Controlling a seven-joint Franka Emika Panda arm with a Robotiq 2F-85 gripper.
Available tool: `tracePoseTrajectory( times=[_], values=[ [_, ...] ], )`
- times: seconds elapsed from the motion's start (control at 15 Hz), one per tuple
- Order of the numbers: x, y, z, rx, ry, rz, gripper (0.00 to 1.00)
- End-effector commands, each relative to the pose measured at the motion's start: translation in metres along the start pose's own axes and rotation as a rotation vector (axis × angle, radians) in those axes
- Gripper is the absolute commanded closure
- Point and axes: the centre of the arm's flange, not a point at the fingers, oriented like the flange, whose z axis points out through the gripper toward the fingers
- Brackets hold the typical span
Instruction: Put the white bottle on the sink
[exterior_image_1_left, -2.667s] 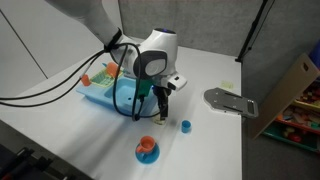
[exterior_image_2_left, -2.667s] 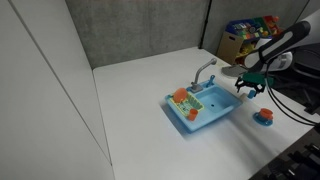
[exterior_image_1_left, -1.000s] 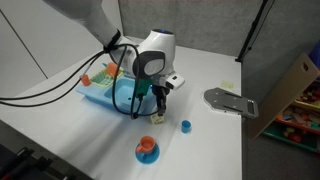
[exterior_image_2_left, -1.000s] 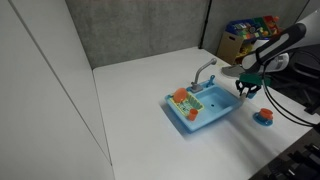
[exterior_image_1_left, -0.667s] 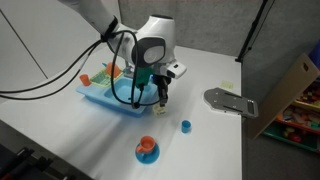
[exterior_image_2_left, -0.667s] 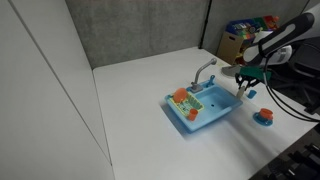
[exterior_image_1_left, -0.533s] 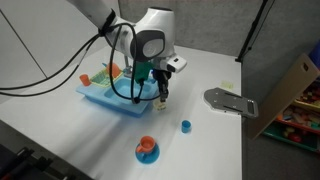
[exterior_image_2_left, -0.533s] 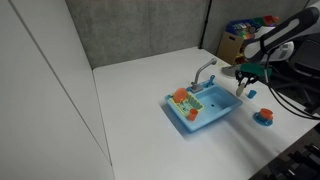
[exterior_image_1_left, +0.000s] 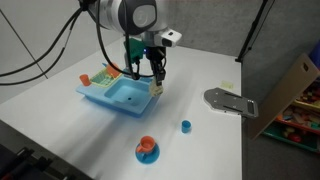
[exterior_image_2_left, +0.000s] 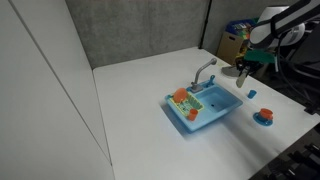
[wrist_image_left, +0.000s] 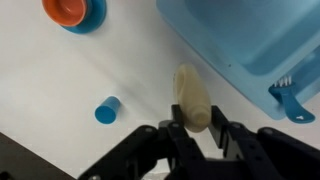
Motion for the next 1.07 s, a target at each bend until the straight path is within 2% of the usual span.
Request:
tracePoseTrajectory(
  times=[0.0, 0.47, 0.8, 0.87, 1.0],
  values=[
    [-0.028, -0.004, -0.033, -0.02, -0.023, -0.134, 0.91],
    [-0.069, -0.037, -0.066, -0.05, -0.044, -0.354, 0.91],
    [-0.085, -0.044, -0.079, -0.024, -0.059, -0.477, 0.92],
    [-0.08, -0.057, -0.068, -0.03, -0.048, -0.428, 0.7],
    [-0.082, -0.055, -0.071, -0.026, -0.048, -0.452, 0.7]
  ],
)
